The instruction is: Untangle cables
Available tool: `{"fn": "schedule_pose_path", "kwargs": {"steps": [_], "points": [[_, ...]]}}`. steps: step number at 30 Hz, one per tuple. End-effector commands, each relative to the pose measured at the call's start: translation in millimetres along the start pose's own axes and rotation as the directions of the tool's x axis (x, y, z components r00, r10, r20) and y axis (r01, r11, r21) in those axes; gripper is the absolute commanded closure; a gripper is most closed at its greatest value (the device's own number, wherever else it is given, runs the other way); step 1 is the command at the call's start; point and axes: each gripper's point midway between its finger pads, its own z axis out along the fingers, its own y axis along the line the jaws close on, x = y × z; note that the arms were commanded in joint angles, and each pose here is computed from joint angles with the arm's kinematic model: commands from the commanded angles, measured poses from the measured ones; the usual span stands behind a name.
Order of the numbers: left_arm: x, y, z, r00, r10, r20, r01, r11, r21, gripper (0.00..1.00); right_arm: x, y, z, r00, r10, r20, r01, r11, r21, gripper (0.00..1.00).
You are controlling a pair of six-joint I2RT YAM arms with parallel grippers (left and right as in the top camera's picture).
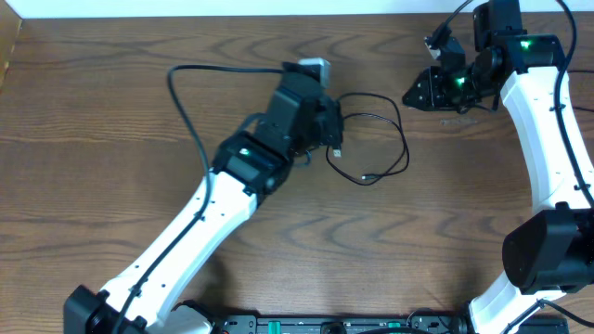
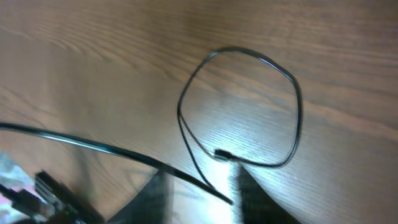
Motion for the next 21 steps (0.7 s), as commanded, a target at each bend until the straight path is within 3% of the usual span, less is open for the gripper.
{"fn": "schedule_pose_path", "kwargs": {"steps": [1, 3, 4, 7, 11, 16, 21], "points": [[-25.9, 12.2, -16.7, 0.997, -0.016, 0.070, 0.016, 1.000, -0.003, 0.92, -8.3, 8.9, -9.0, 0.995, -0.088, 0.048, 0.090, 0.995, -0.037, 0.26], [-38.9, 27.0, -19.1, 0.994, -0.037, 0.106, 0.040, 0.999, -0.029, 0.93, -13.0, 6.4, -10.3, 0.993, -0.098, 0.067, 0.100, 0.994, -0.030, 0.13], [-43.8, 34.2, -20.0, 0.992, -0.050, 0.120, 0.056, 0.998, -0.042, 0.92, -14.8, 4.9, -10.3, 0.991, -0.109, 0.074, 0.112, 0.993, -0.029, 0.12], [-59.3, 58.8, -24.9, 0.973, -0.149, 0.176, 0.166, 0.983, -0.082, 0.93, -15.8, 7.9, -6.1, 0.985, -0.157, 0.076, 0.163, 0.984, -0.070, 0.11], [-84.8, 80.1, -34.4, 0.925, -0.273, 0.264, 0.298, 0.953, -0.059, 0.93, -8.4, 32.7, 14.5, 0.960, -0.270, 0.073, 0.280, 0.928, -0.247, 0.10], [-103.0, 86.9, -49.1, 0.886, -0.334, 0.321, 0.357, 0.934, -0.013, 0.93, -3.5, 55.4, 42.2, 0.937, -0.341, 0.071, 0.343, 0.867, -0.362, 0.10], [-110.5, 76.9, -65.8, 0.870, -0.375, 0.320, 0.376, 0.925, 0.063, 0.93, -9.9, 72.7, 78.7, 0.903, -0.419, 0.098, 0.423, 0.822, -0.381, 0.10]]}}
